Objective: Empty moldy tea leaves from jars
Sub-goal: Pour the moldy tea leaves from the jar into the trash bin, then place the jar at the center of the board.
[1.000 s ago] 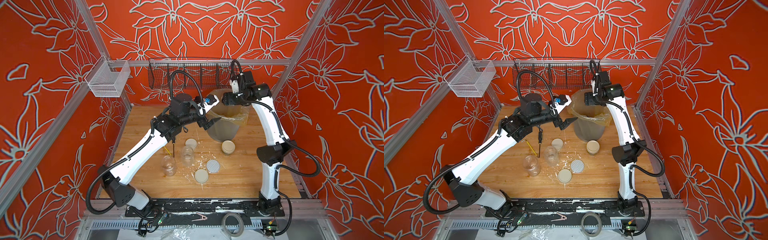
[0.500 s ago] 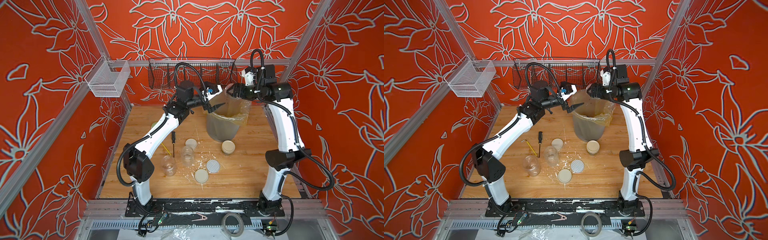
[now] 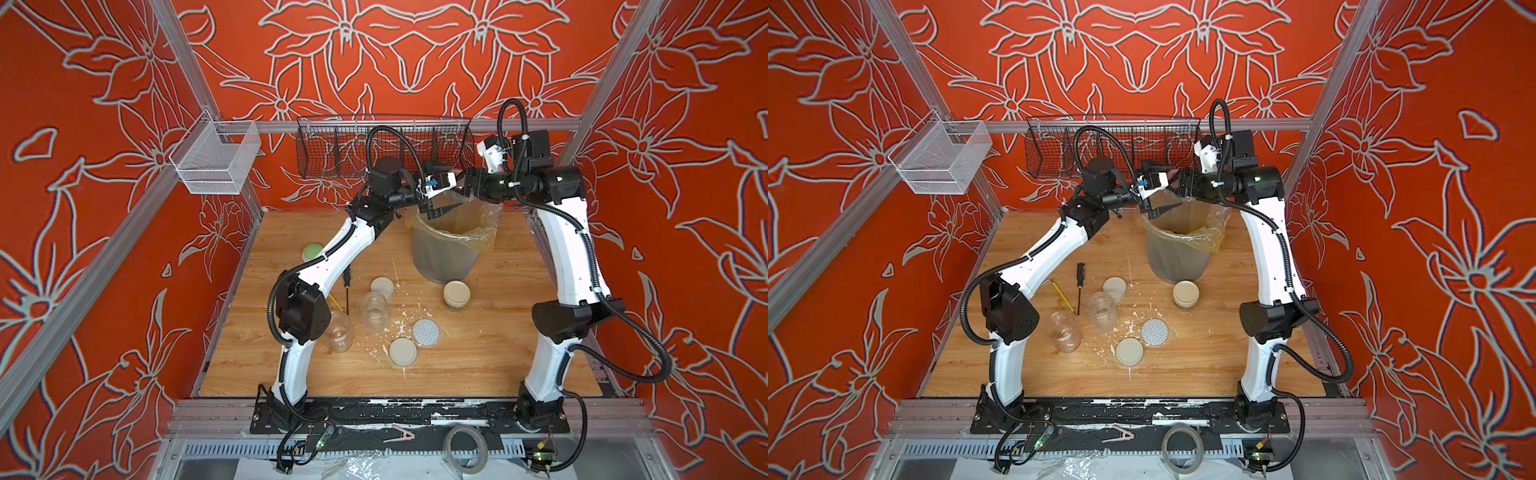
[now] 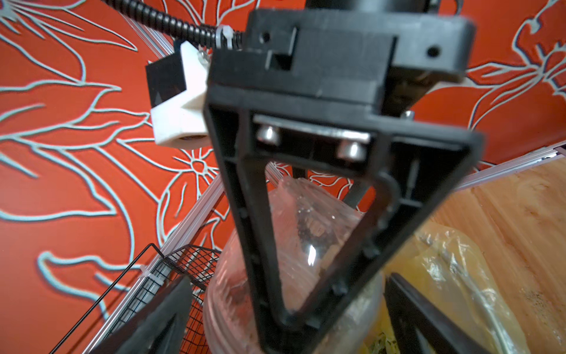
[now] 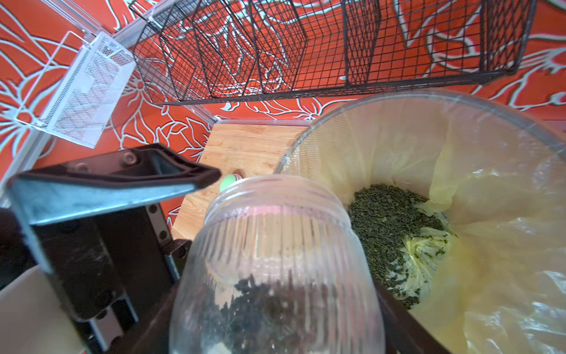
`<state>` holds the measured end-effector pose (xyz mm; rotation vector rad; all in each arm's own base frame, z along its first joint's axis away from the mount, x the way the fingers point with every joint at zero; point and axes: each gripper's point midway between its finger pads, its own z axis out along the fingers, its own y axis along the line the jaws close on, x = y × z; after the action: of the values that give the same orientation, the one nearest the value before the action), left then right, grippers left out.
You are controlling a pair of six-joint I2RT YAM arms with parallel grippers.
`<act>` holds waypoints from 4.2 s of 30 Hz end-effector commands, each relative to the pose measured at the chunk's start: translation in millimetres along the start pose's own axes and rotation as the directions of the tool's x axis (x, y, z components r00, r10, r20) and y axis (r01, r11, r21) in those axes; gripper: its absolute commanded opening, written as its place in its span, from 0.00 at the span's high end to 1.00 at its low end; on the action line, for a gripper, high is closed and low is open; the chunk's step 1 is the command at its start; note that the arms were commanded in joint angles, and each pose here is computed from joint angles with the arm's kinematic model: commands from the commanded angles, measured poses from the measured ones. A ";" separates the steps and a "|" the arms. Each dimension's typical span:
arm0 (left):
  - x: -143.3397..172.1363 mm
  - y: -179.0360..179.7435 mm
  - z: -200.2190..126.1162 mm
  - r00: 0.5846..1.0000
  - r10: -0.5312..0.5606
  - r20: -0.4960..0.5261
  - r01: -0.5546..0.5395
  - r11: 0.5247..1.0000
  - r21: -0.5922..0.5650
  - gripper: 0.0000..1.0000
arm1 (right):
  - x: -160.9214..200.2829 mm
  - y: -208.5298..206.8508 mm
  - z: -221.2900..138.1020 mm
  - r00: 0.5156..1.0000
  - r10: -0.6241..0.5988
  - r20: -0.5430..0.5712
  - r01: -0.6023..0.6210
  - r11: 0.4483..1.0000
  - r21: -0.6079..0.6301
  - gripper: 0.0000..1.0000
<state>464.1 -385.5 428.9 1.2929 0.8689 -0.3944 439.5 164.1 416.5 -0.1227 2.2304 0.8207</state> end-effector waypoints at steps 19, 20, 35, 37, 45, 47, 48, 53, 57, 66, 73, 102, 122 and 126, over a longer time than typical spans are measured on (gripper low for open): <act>-1.5 6.0 11.6 0.999 -0.017 0.051 0.017 1.000 -0.007 0.24 | -8.1 22.7 -10.1 0.999 0.006 0.043 -0.002 0.995 -0.101 0.73; -3.3 7.7 10.9 0.998 -0.030 0.053 0.031 0.999 -0.012 0.27 | -10.0 21.9 -10.3 0.999 0.004 0.052 0.001 0.995 -0.095 0.73; 0.9 54.3 6.4 0.881 -0.470 0.053 0.469 0.853 -0.231 0.48 | -45.9 -3.0 -17.9 0.961 0.061 0.268 -0.074 0.997 0.037 0.74; 8.0 61.0 5.1 0.848 -0.527 0.057 0.520 0.808 -0.277 0.50 | -49.9 -5.3 -18.3 0.956 0.063 0.286 -0.080 0.996 0.048 0.75; 22.1 58.7 6.6 0.784 -0.620 0.032 0.600 0.742 -0.299 0.46 | -50.6 -14.0 -11.7 0.959 0.055 0.278 -0.081 0.993 0.083 0.76; 22.8 53.7 5.9 0.789 -0.614 0.004 0.589 0.755 -0.286 0.25 | -49.7 -17.7 -12.3 0.962 0.037 0.270 -0.069 0.991 0.111 0.76; 22.8 51.2 5.3 0.794 -0.608 -0.009 0.582 0.763 -0.281 0.17 | -49.6 -18.1 -13.1 0.963 0.029 0.267 -0.064 0.991 0.120 0.76; 20.2 38.9 -6.3 0.818 -0.572 -0.064 0.536 0.797 -0.278 0.03 | -52.7 -22.4 -18.0 0.964 -0.009 0.266 -0.037 0.985 0.170 0.77; 18.7 29.2 -22.0 0.827 -0.552 -0.107 0.503 0.811 -0.298 0.03 | -54.2 -26.4 -21.0 0.964 -0.034 0.264 -0.023 0.978 0.208 0.77; 0.9 2.9 -78.0 0.820 -0.550 -0.158 0.471 0.805 -0.361 0.03 | -18.9 -55.6 12.1 0.985 -0.165 0.039 0.140 0.921 0.364 0.77; -19.3 -19.7 -111.8 0.818 -0.559 -0.138 0.481 0.795 -0.369 0.03 | 36.4 -80.8 58.4 0.887 -0.335 -0.318 0.450 0.781 0.433 0.78; -48.4 -42.0 -94.9 0.941 -0.337 0.024 0.336 0.926 -0.171 0.03 | -39.4 2.7 -26.9 0.974 -0.060 0.219 0.036 0.993 0.108 0.79; -94.2 -7.1 -68.5 0.974 -0.095 0.205 0.123 0.984 -0.126 0.03 | -1.2 101.4 -87.0 0.971 0.166 0.170 -0.055 0.853 -0.519 0.79; -100.0 -9.9 -68.9 0.973 -0.070 0.222 0.095 0.990 -0.105 0.03 | 5.3 107.1 -91.2 0.975 0.168 0.147 -0.061 0.833 -0.551 0.79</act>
<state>380.7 -340.7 483.8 1.0568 0.8409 -0.5439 372.8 193.1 473.6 -0.0636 1.9186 1.3843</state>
